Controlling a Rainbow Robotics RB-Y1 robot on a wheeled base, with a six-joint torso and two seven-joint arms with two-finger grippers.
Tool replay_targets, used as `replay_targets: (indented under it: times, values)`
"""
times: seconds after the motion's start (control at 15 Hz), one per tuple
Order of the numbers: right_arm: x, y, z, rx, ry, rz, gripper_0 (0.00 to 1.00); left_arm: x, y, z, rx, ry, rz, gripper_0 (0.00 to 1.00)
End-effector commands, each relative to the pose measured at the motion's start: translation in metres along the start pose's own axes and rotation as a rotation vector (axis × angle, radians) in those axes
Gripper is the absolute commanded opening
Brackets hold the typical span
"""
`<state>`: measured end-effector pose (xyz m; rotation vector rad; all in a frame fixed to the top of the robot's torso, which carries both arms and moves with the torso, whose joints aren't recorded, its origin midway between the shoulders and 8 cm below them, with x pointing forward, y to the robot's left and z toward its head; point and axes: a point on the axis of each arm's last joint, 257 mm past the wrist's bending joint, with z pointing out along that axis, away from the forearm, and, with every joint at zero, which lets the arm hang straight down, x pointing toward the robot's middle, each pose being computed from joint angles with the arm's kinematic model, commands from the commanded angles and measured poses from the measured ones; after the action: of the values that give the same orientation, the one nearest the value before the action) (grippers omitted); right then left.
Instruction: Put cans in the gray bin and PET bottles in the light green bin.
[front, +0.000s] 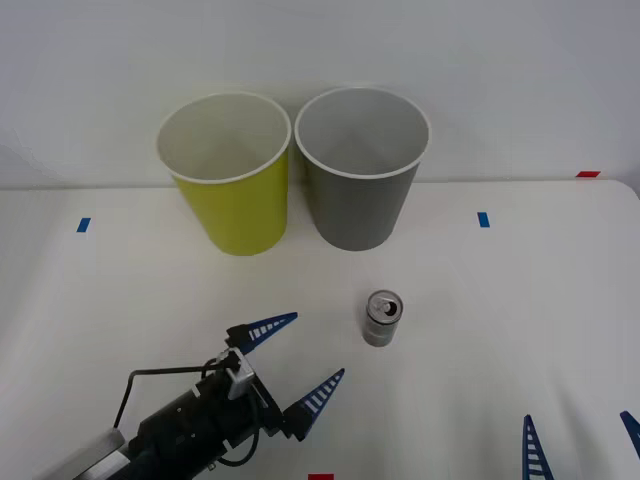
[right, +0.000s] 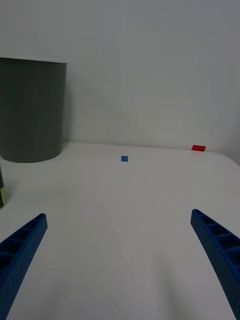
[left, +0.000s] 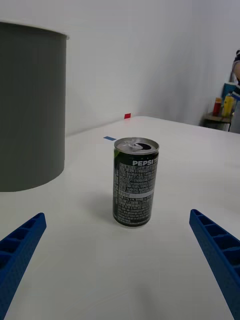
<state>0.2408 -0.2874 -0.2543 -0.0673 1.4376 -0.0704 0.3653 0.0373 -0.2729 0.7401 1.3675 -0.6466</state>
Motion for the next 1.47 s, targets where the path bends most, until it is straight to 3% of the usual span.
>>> replay_targets:
  times: [0.07, 0.93, 1.2, 1.47]
  values:
    - [0.000, 0.000, 0.000, 0.000, 0.000, 0.000, 1.00, -0.001, 0.000, 0.033, -0.016, 0.027, 0.009, 1.00]
    - [0.000, 0.000, 0.000, 0.000, 0.000, 0.000, 1.00, 0.006, -0.022, 0.084, -0.050, 0.095, -0.021, 1.00]
    - [0.000, 0.000, 0.000, 0.000, 0.000, 0.000, 1.00, 0.009, -0.020, 0.102, -0.051, 0.098, -0.010, 1.00]
    - [0.000, 0.000, 0.000, 0.000, 0.000, 0.000, 1.00, 0.012, -0.026, 0.118, -0.059, 0.140, -0.002, 1.00]
